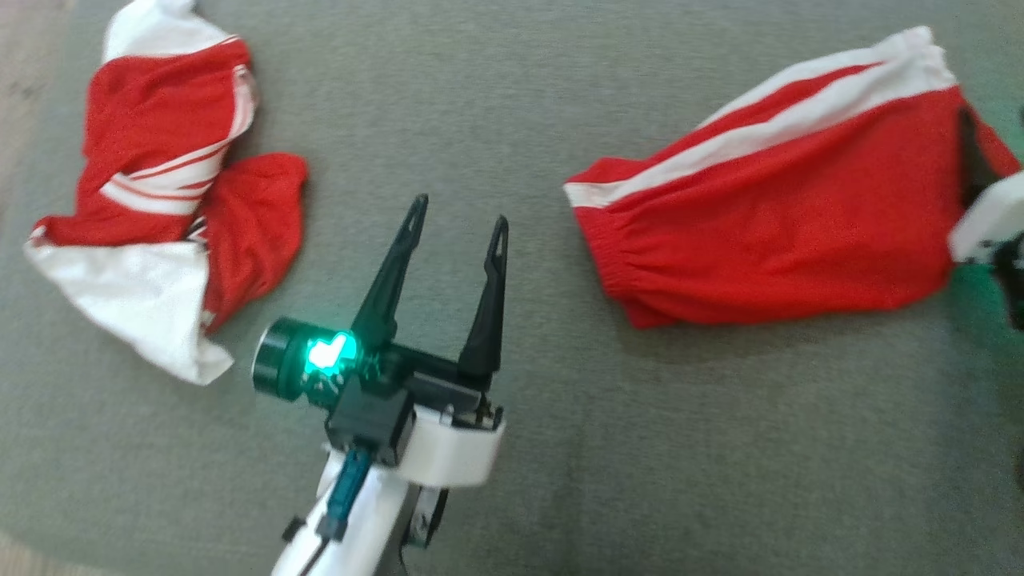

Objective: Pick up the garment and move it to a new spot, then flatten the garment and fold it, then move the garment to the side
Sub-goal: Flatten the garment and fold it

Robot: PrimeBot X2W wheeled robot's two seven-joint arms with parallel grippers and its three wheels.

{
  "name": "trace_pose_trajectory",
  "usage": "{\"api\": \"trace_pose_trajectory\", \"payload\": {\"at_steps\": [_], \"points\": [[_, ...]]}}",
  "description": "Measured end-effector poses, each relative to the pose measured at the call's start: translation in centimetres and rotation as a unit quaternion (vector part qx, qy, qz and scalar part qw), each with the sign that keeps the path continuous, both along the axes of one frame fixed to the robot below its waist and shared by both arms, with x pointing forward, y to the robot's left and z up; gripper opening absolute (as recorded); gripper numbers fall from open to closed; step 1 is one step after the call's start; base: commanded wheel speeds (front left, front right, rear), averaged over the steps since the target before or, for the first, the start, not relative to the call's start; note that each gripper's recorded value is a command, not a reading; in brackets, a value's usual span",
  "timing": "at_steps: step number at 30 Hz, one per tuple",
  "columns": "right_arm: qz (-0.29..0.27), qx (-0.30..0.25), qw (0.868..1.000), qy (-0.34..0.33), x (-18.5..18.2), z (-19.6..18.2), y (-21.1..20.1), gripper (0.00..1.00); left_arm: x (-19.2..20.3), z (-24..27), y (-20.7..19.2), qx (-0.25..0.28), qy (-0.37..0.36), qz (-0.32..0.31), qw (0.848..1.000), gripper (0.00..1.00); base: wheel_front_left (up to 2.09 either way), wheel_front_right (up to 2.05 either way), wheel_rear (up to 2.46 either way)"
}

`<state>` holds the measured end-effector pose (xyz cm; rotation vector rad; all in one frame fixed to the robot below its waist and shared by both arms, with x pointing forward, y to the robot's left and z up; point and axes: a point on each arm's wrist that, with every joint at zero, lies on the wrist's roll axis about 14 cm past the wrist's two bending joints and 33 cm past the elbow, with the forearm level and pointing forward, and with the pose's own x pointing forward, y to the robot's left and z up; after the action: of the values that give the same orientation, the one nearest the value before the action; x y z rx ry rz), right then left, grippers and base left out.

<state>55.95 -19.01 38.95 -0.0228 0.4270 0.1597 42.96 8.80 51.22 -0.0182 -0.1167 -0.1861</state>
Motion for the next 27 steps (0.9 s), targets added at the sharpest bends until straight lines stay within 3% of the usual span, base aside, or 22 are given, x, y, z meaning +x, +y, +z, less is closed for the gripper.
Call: {"api": "trace_pose_trajectory", "payload": {"at_steps": [6, 7, 8, 9, 15, 27], "points": [[-0.022, 0.008, 0.998, 0.063, 0.5, -1.6, -1.7, 1.00, -1.9, 0.0, 2.0, 0.017, 0.001, 0.036, 0.999, 1.00, 0.00, 0.00, 0.00], [-0.021, 0.008, 0.997, 0.079, 0.3, -2.2, -1.6, 0.89, -2.0, 0.0, 2.2, 0.019, 0.002, 0.040, 0.999, 1.00, 0.00, 0.00, 0.00], [-0.017, 0.009, 0.995, 0.100, 0.0, -3.0, -1.2, 0.68, -2.1, 0.0, 2.5, 0.020, 0.002, 0.044, 0.999, 1.00, 0.00, 0.00, 0.00], [-0.016, 0.033, 0.991, 0.127, -0.5, -3.9, -0.2, 0.00, -2.3, 0.1, 3.0, 0.023, 0.001, 0.054, 0.998, 1.00, 0.00, 0.00, 0.00], [-0.003, 0.056, 0.989, 0.137, -0.8, -3.2, 0.6, 0.00, -2.1, 0.4, 3.1, 0.021, -0.003, 0.059, 0.998, 1.00, 0.00, 0.00, 0.00], [-0.092, 0.025, 0.989, 0.111, -4.9, -1.2, -8.5, 0.00, -0.9, 0.9, -0.8, 0.000, -0.018, -0.002, 1.000, 1.00, 0.00, 0.00, 0.00]]}}
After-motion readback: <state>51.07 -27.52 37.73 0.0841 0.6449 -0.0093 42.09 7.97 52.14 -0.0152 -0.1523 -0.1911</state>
